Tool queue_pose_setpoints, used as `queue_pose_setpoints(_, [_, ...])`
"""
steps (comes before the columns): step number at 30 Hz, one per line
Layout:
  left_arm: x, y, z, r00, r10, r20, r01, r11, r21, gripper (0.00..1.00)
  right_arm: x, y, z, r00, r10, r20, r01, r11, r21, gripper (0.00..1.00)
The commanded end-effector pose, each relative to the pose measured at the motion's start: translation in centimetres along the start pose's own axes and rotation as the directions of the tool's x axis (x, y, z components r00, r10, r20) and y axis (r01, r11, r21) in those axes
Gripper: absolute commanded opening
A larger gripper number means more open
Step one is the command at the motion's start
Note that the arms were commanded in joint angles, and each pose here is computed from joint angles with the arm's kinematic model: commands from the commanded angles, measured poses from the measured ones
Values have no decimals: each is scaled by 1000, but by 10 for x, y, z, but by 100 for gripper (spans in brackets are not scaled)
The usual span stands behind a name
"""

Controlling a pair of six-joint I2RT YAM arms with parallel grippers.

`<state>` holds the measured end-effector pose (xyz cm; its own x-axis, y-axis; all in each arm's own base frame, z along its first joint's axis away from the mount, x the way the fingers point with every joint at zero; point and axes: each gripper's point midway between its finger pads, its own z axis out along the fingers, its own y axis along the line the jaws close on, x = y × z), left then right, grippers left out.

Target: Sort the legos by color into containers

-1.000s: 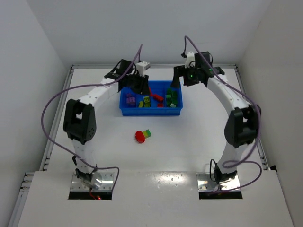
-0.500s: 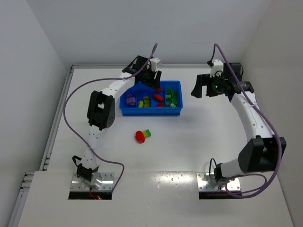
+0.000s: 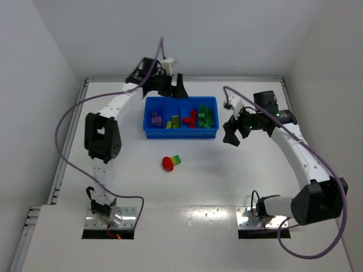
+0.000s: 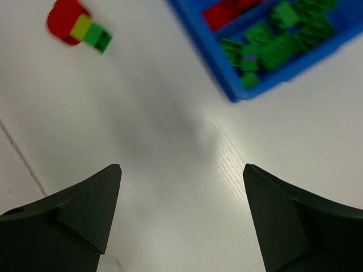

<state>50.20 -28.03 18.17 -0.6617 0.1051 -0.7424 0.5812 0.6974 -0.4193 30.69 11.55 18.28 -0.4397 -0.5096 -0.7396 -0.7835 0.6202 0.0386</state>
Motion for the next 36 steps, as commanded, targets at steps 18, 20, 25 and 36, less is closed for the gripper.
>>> queue_pose_setpoints(18, [71, 60, -268, 993, -37, 116, 53, 989, -135, 88, -11, 161, 153, 730, -623, 280, 653, 515, -556, 69])
queue_pose_setpoints(20, [76, 60, -273, 992, -29, 119, 47, 988, -147, 88, -20, 165, 166, 707, -639, 303, 680, 497, -539, 69])
queue_pose_setpoints(25, [92, 67, -274, 993, -49, 105, 66, 984, -165, 88, -13, 166, 190, 717, -646, 263, 653, 489, -578, 69])
queue_pose_setpoints(36, [98, 88, -268, 990, -104, 93, 117, 982, -147, 88, 8, 175, 210, 697, -681, 226, 642, 451, -620, 69])
